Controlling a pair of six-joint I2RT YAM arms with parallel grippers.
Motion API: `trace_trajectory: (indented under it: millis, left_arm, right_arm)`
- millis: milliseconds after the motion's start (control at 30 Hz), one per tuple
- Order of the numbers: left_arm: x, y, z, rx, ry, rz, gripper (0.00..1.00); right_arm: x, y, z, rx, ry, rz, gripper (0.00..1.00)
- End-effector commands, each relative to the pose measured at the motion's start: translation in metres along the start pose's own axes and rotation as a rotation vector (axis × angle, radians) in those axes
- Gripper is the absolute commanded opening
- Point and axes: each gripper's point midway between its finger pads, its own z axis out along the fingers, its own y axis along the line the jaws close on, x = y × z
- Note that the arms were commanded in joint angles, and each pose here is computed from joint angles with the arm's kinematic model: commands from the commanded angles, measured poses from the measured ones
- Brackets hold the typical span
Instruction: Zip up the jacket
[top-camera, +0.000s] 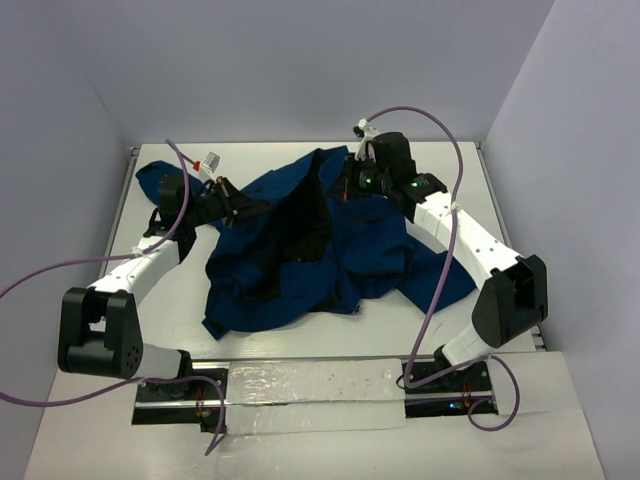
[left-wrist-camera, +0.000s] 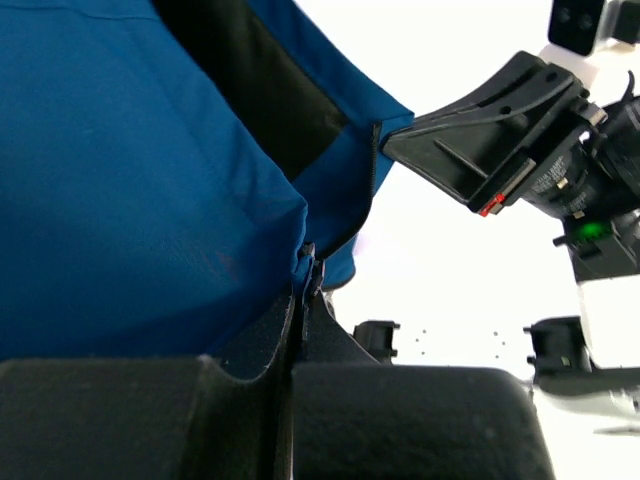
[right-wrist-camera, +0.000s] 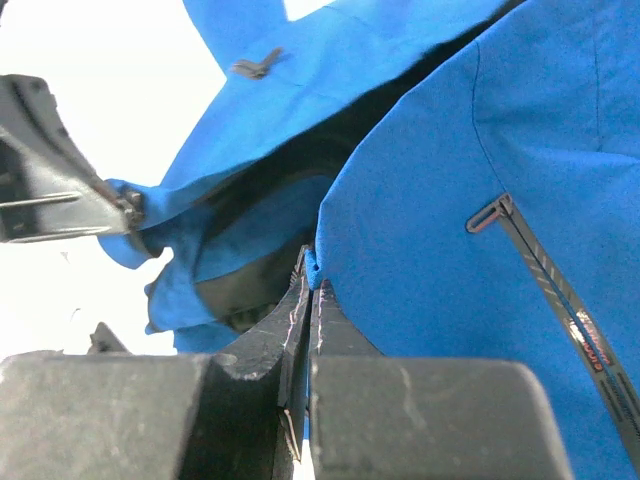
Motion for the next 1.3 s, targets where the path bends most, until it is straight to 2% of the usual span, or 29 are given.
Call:
trace_trajectory:
  millis: [0,167,300,367,400,533,900,1067,1133,1267]
  left_arm:
    - [-0.011,-0.038,0.004,0.154,0.040,0.116,0.00]
    - [-0.019,-0.052,0.009,0.228,0.054,0.105,0.00]
    - [-0.025,-0.082,0.003,0.355,0.042,0.126,0.00]
    - [-0.025,-0.091,0.000,0.400,0.048,0.090,0.00]
    - [-0.025,-0.099,-0.003,0.435,0.040,0.134,0.00]
    - [-0.022,-0.114,-0.011,0.552,0.070,0.142,0.00]
    - [-0.021,-0.105,-0.004,0.512,0.073,0.156,0.00]
    - [-0.015,-0.104,-0.005,0.530,0.101,0.168,0.00]
    - [-0.011,-0.104,-0.007,0.543,0.123,0.182,0.00]
    - [-0.010,-0.101,-0.006,0.551,0.148,0.184,0.00]
  right_arm:
    - [-0.019,0.020,-0.018,-0.087,-0.076,-0.008,0.00]
    - [-0.028,0.020,-0.030,-0.104,-0.108,-0.001,0.00]
    - [-0.035,0.022,-0.038,-0.139,-0.130,0.004,0.00]
    - [-0.039,0.027,-0.041,-0.158,-0.149,-0.017,0.00]
    - [-0.041,0.028,-0.041,-0.163,-0.157,-0.022,0.00]
    - [-0.054,0.041,-0.054,-0.192,-0.214,-0.070,0.00]
    - [-0.072,0.060,-0.080,-0.218,-0.318,-0.119,0.00]
    - [-0.061,0.083,-0.078,-0.344,-0.194,-0.160,0.00]
    - [-0.062,0.097,-0.081,-0.404,-0.230,-0.192,0.00]
    - [-0.053,0.113,-0.074,-0.446,-0.210,-0.207,0.00]
